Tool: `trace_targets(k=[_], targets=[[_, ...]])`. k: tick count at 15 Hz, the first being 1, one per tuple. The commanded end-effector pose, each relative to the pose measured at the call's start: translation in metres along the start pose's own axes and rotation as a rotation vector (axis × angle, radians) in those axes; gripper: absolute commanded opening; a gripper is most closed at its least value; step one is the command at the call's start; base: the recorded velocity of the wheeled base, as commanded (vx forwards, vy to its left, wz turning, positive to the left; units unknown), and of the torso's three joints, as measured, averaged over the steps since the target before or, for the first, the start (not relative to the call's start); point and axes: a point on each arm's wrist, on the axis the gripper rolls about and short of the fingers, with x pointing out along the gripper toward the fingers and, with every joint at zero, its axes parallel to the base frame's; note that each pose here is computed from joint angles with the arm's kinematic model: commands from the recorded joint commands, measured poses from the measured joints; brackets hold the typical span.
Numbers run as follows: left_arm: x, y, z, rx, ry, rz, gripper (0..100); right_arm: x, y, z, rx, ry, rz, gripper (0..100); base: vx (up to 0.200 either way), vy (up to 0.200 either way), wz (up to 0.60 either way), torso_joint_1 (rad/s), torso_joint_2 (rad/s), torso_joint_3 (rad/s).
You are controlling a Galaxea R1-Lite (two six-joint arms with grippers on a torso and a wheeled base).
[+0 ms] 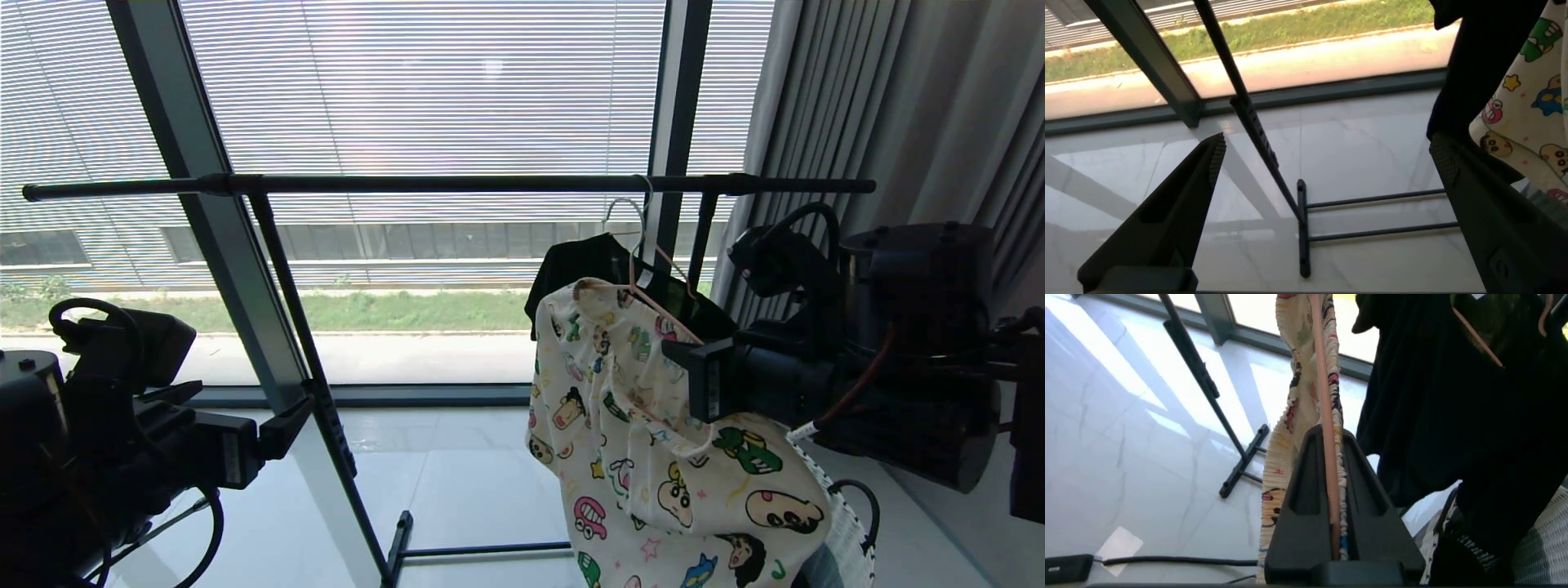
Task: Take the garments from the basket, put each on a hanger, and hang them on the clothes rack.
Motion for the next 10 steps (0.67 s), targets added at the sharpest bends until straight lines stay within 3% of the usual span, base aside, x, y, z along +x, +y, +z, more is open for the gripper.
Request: trace_targets(k=[1, 10], targets=[[-0.0025, -0.0038, 0.0005, 0.004, -0.009, -0.023, 100, 0.0007, -0.0012, 0.0024, -0.004, -0.008, -0.005, 0, 0.000, 0.000, 0.00, 0.000, 0.00, 0.000], [-0.0038, -0.0129, 0.0017, 0.024, -0.018, -0.074, 100, 0.0004, -0.0024, 0.0096, -0.019, -0.032, -0.007, 0, 0.200, 0.200, 0.00, 0.000, 0.00, 0.003]])
